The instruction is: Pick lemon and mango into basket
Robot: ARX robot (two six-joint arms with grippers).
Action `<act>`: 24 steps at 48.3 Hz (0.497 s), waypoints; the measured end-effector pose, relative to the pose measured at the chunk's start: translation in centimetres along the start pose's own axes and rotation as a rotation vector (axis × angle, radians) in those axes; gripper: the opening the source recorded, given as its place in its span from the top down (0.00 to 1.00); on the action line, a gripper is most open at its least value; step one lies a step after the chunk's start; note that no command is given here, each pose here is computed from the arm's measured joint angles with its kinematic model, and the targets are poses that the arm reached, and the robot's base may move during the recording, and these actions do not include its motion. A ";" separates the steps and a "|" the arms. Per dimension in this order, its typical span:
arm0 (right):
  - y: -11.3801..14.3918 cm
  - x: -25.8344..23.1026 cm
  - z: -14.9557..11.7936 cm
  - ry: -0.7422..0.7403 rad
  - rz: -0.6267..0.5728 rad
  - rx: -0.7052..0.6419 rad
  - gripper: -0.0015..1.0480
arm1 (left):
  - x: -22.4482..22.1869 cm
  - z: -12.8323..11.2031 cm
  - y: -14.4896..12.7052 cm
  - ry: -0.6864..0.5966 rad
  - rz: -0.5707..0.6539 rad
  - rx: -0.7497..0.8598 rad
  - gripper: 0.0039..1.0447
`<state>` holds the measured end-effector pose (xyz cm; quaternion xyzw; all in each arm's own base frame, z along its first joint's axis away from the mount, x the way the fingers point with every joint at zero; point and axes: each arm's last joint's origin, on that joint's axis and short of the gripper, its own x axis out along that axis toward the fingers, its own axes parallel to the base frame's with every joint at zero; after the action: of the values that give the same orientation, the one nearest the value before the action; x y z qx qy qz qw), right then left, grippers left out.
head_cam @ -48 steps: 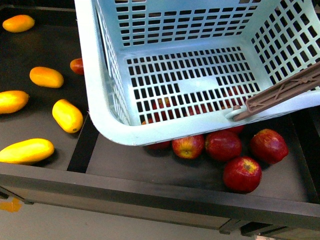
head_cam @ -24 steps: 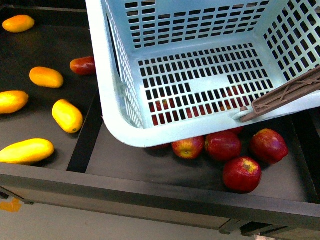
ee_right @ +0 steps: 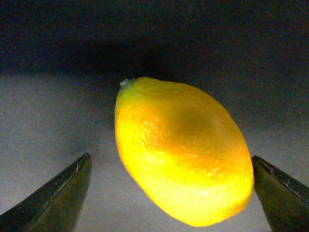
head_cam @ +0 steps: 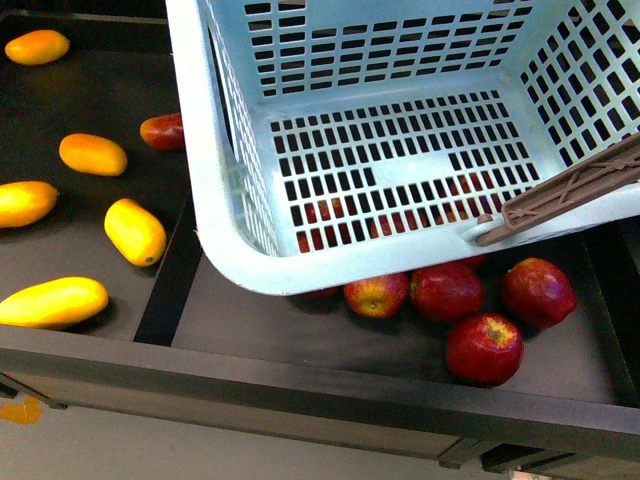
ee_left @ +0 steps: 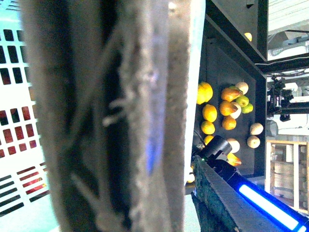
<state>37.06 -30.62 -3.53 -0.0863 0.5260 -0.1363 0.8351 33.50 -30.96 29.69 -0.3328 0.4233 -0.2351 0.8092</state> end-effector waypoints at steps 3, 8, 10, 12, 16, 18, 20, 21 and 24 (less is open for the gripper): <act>0.0 0.3 -0.2 0.009 0.006 0.002 0.08 | 0.0 0.0 0.0 0.000 0.001 0.000 0.74; 0.0 0.5 -0.4 0.018 0.010 0.004 0.14 | 0.0 0.0 0.0 -0.001 0.001 0.000 0.74; 0.0 0.5 -0.4 0.021 0.011 0.005 0.20 | 0.0 0.0 0.0 -0.001 0.001 0.000 0.74; 0.0 0.5 -0.4 0.024 0.013 0.004 0.25 | 0.0 0.0 0.0 -0.001 0.001 0.000 0.74; 0.0 0.5 -0.5 0.027 0.015 0.005 0.38 | 0.0 0.0 0.0 -0.002 0.001 0.000 0.74; 0.1 0.6 -0.6 0.031 0.017 0.006 0.46 | 0.0 0.0 0.0 -0.002 0.002 0.000 0.74; 0.2 0.5 -0.7 0.029 0.020 0.012 0.50 | 0.0 0.0 0.0 -0.002 0.002 0.000 0.74; 0.2 0.4 -0.7 0.028 0.021 0.017 0.51 | 0.0 0.0 0.0 -0.002 0.001 0.000 0.74; 0.4 -0.1 -0.9 0.025 0.026 0.031 0.54 | 0.0 0.0 0.0 -0.002 0.001 0.000 0.74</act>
<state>36.24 -30.18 -3.97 -0.0647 0.5352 -0.1345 0.8314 33.51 -30.96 29.69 -0.3326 0.4227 -0.2343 0.8098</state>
